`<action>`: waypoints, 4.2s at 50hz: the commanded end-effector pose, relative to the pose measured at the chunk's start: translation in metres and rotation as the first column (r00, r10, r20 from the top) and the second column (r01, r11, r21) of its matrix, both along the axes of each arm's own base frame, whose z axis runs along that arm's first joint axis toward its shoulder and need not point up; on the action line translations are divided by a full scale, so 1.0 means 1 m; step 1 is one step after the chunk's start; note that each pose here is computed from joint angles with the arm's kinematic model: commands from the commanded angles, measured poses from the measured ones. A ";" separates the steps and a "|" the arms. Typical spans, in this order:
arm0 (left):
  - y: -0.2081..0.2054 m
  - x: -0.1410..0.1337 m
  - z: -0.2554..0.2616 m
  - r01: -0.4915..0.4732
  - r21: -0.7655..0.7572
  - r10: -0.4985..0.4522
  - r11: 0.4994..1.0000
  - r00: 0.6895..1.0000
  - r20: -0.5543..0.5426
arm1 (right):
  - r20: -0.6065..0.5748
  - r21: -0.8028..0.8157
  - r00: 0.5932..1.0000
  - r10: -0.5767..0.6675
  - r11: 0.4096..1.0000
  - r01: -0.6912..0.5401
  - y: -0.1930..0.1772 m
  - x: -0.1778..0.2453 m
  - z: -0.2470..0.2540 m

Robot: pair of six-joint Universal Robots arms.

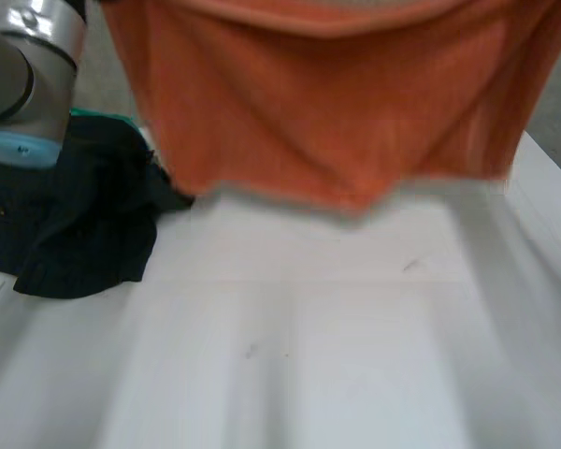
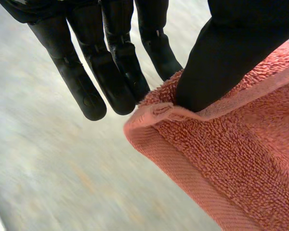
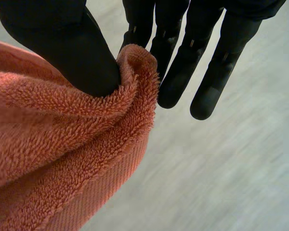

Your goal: Fold the laundry.

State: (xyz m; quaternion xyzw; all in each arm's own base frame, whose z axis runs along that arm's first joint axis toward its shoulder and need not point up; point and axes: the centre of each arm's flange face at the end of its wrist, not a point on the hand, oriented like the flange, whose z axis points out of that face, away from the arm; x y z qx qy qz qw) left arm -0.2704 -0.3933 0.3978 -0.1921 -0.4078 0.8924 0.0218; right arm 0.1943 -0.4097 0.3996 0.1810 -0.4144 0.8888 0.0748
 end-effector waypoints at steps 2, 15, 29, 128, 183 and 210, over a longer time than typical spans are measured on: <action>-0.012 0.013 -0.018 0.024 0.093 -0.012 0.995 0.992 -0.123 | 0.018 -0.080 0.998 0.054 0.995 -0.053 0.000 0.001 -0.003; 0.002 -0.005 -0.139 0.103 0.442 -0.119 0.891 0.993 0.007 | -0.038 0.350 0.995 0.097 0.934 -0.078 -0.028 -0.007 -0.126; 0.119 0.031 -0.230 -0.128 0.889 -0.271 0.440 0.925 0.267 | -0.322 0.812 0.923 0.213 0.563 0.154 0.036 -0.046 -0.210; 0.085 0.029 -0.228 0.045 0.733 -0.151 0.678 0.985 0.079 | -0.033 0.860 0.978 0.207 0.504 -0.078 0.016 -0.100 -0.275; 0.233 0.072 -0.225 -0.315 0.920 -0.614 0.235 0.685 0.391 | -0.496 0.868 0.760 0.421 0.217 0.446 0.103 -0.124 -0.237; 0.024 -0.011 -0.242 -0.223 0.641 -0.108 0.734 0.894 0.434 | -0.390 0.624 0.921 -0.023 0.728 0.282 -0.038 -0.038 -0.250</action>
